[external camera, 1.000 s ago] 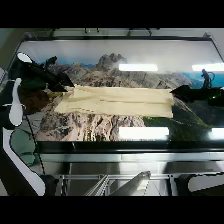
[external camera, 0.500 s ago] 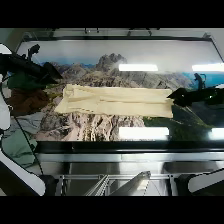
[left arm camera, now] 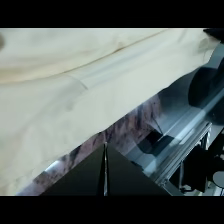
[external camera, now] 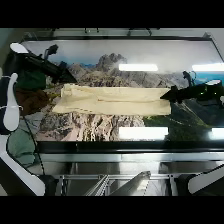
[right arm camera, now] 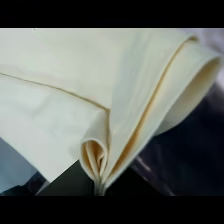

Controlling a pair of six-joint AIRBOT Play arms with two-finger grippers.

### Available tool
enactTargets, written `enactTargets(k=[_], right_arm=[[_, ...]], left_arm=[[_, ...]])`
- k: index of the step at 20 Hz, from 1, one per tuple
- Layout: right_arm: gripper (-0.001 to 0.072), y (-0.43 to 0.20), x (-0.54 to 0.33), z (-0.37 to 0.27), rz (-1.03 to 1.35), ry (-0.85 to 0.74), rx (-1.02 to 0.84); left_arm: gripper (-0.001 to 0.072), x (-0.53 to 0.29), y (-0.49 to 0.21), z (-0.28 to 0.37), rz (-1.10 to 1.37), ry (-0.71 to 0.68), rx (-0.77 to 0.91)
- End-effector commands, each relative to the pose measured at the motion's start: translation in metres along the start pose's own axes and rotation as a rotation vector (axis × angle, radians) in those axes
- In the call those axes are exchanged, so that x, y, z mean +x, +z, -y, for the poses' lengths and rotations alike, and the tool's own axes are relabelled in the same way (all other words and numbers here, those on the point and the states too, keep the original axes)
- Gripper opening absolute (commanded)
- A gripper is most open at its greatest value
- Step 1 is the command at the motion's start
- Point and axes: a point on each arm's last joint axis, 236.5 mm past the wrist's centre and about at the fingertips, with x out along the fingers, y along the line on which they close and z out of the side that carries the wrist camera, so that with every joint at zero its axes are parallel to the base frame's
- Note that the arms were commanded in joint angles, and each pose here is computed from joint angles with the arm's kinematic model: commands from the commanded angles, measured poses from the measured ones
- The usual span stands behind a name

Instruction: Fold the shirts.

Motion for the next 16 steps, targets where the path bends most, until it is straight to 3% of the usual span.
enactTargets(k=[1,7,12,16], right_arm=[[0.0019,-0.002,-0.025,-0.034,-0.017,0.058,-0.054],[0.0019,-0.009,-0.052,-0.097,-0.011,0.175,-0.12],[0.0019,-0.01,-0.067,-0.167,0.016,0.374,-0.169],[0.0019,-0.021,-0.06,-0.192,-0.021,0.403,-0.21]], left_arm=[[0.0,0.073,0.0,0.043,-0.042,0.058,0.123],[0.0,0.209,0.018,0.056,0.072,0.327,0.28],[-0.0001,0.282,-0.023,0.036,-0.083,0.339,0.202],[0.0,0.28,-0.012,0.071,-0.06,0.281,0.238]])
